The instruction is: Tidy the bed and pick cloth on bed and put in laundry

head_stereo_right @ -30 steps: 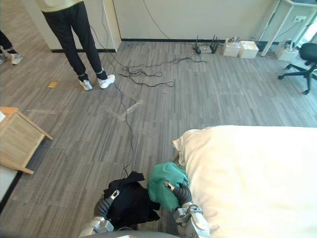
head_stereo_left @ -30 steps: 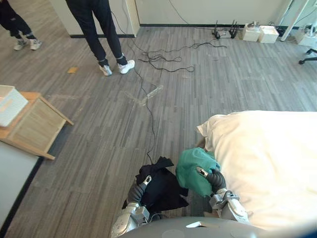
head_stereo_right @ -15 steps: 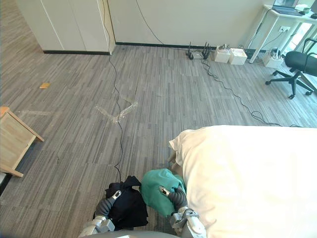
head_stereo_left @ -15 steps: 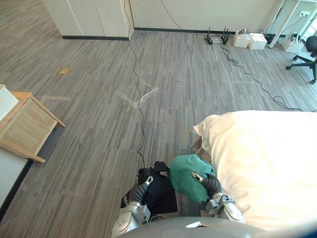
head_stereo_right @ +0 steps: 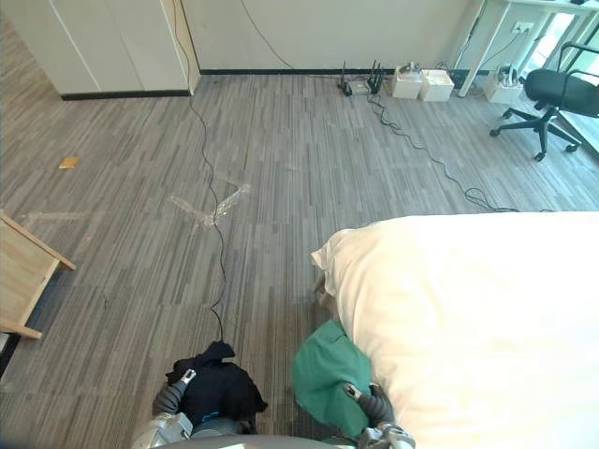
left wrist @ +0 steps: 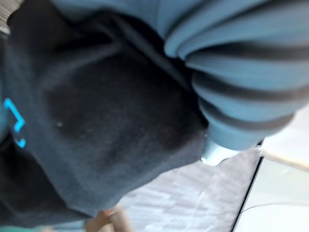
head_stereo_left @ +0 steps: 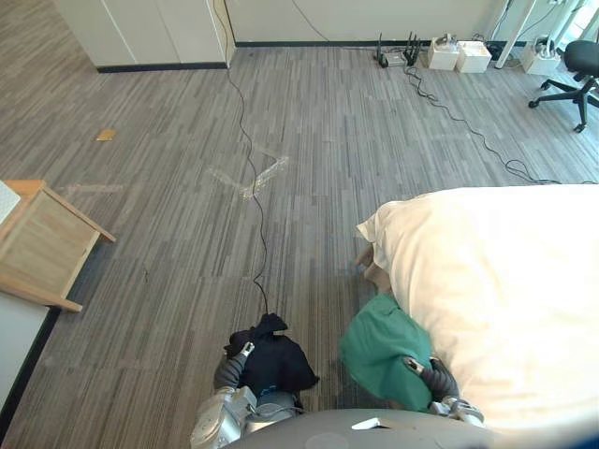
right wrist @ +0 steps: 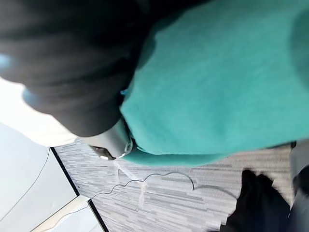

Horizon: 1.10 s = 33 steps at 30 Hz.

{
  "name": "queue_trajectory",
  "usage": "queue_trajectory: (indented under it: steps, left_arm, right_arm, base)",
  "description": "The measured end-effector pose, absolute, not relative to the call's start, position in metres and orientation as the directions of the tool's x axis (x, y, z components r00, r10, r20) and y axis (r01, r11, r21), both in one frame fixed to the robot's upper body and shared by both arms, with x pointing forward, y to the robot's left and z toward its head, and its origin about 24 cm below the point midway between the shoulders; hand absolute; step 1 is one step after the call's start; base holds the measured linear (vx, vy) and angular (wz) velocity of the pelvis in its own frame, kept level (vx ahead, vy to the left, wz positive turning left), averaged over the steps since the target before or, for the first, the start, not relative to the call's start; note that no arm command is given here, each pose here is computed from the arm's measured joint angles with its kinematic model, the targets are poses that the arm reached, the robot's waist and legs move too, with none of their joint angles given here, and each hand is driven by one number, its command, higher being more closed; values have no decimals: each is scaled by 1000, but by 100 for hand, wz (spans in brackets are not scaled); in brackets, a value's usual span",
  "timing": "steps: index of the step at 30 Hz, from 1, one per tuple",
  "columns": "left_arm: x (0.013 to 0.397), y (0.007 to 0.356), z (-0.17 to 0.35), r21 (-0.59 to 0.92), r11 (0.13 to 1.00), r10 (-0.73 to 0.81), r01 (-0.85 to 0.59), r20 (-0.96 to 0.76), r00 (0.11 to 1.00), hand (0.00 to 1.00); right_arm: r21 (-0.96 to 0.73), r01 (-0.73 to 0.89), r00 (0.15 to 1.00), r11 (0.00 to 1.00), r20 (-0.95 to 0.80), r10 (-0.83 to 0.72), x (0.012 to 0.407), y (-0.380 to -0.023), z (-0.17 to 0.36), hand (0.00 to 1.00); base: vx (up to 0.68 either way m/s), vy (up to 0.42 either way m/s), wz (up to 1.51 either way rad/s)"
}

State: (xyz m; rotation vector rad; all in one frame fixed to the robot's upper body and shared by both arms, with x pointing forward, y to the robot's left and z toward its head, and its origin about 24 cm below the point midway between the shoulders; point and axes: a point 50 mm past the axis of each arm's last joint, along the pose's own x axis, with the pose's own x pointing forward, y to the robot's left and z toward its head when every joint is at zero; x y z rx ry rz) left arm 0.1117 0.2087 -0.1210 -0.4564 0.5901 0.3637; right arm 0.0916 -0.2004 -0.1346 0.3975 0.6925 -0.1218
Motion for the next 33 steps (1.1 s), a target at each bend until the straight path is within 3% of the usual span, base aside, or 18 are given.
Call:
queue_trajectory:
  steps: [2,6,11,17,21,33]
  left_arm:
    - [108,202,-123,-319,825,198,-467,-611,766,100]
    - [105,213,-124,-281,832,221,-478,-622,751,100]
    - [117,201,-123,-312,849,163,-427,-614,772,100]
    - [103,199,-125,-329,850,125,-411,-633,764,100]
    - [102,182,-126,-391,818,91,-422,-636,767,100]
    - [127,168,-109,-412,846,81,-338,-527,846,100]
  right_arm:
    - [275,225,771,935,-637,2,90,-217,-130,100]
    - [319,224,769,921,-638,34,84,-204,-133,100]
    - [342,220,788,914,-615,40,85,-204,-130,100]
    - [339,195,817,920,-575,39,95,-208,-121,100]
    - [307,95,846,947,-527,86,122,-217,-107,100]
    - [256,36,829,966,-547,114,116,-232,-105,100]
  base:
    - [191,110,61]
    - [201,121,72]
    - [366,-25,79]
    - [645,-265,88]
    - [615,-374,29]
    - [522,-170,2]
